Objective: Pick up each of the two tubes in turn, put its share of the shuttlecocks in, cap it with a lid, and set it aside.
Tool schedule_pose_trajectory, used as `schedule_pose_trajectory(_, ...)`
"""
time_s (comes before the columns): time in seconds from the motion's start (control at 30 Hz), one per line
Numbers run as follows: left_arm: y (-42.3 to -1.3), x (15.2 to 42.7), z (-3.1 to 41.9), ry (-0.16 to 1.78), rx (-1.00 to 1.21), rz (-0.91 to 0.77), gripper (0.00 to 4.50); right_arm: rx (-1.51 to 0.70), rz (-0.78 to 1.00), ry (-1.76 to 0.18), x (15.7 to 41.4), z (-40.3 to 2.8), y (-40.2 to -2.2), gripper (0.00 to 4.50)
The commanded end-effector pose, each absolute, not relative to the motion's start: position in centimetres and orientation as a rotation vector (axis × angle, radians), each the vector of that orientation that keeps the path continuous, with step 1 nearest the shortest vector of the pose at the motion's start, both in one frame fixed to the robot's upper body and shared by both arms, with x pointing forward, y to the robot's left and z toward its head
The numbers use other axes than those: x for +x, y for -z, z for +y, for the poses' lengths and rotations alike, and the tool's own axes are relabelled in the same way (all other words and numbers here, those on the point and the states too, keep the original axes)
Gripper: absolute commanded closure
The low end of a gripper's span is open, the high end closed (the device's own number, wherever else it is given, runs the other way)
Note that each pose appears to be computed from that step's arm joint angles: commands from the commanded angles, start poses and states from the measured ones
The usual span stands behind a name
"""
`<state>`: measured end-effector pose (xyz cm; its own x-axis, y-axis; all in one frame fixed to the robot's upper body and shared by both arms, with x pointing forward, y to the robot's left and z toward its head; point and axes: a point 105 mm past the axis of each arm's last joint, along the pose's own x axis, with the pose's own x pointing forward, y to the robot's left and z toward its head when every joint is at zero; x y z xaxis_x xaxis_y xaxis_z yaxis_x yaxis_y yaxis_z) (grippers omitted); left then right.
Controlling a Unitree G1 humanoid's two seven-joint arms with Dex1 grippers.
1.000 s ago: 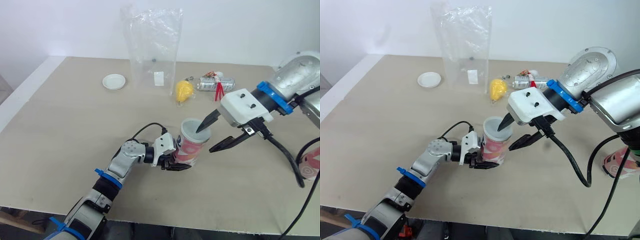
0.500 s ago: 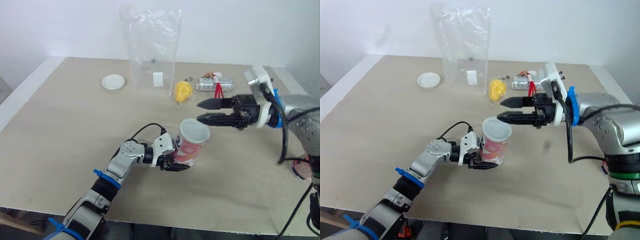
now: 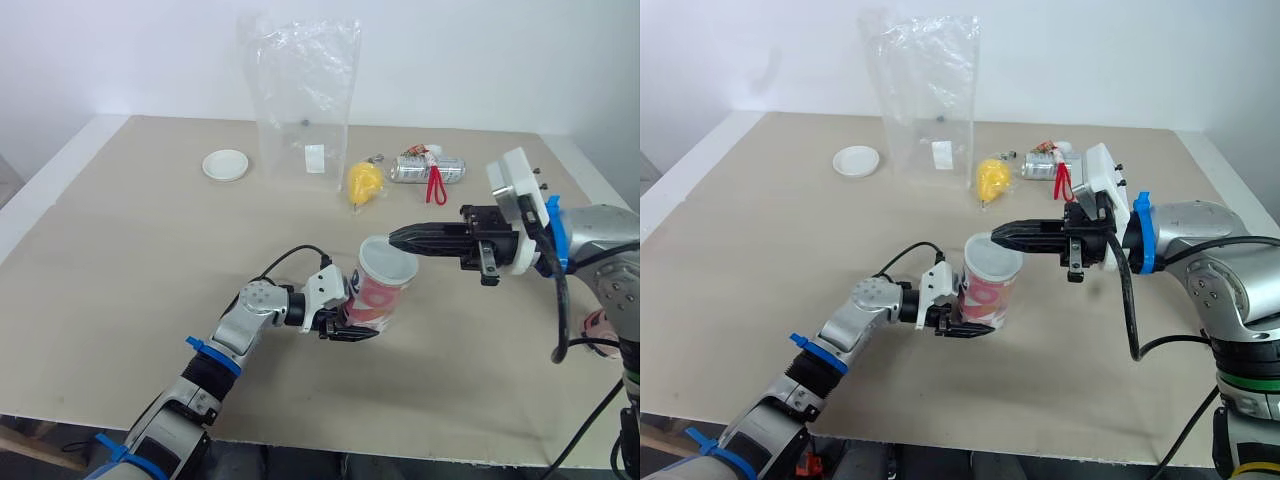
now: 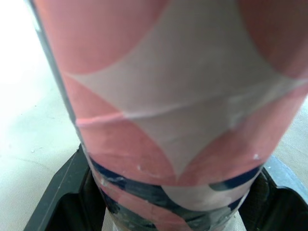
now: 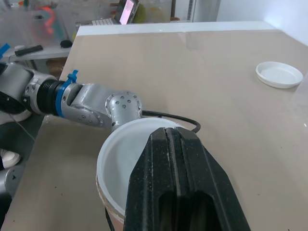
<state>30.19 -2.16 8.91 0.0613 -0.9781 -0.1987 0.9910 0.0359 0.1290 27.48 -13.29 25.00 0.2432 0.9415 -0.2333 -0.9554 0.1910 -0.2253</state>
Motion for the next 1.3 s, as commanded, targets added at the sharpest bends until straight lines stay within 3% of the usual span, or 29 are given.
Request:
schedule_pose_trajectory(0.03, -6.7, 30.1, -1.4, 1.505, 0.26, 0.174, 1.53, -0.422, 0.027, -1.355, 27.1, -12.6, -25.6, 4.47)
schedule_pose_trajectory(0.63, -6.5, 30.1, -1.2, 1.486, 0.251, 0.182, 1.53, -0.672, 0.205, -1.426, 28.1, -11.8, -23.1, 4.47)
schedule_pose_trajectory(1.3, -6.6, 30.0, -1.7, 1.487, 0.247, 0.164, 1.53, -0.473, 0.566, -1.399, 28.3, -12.5, -20.7, 4.47)
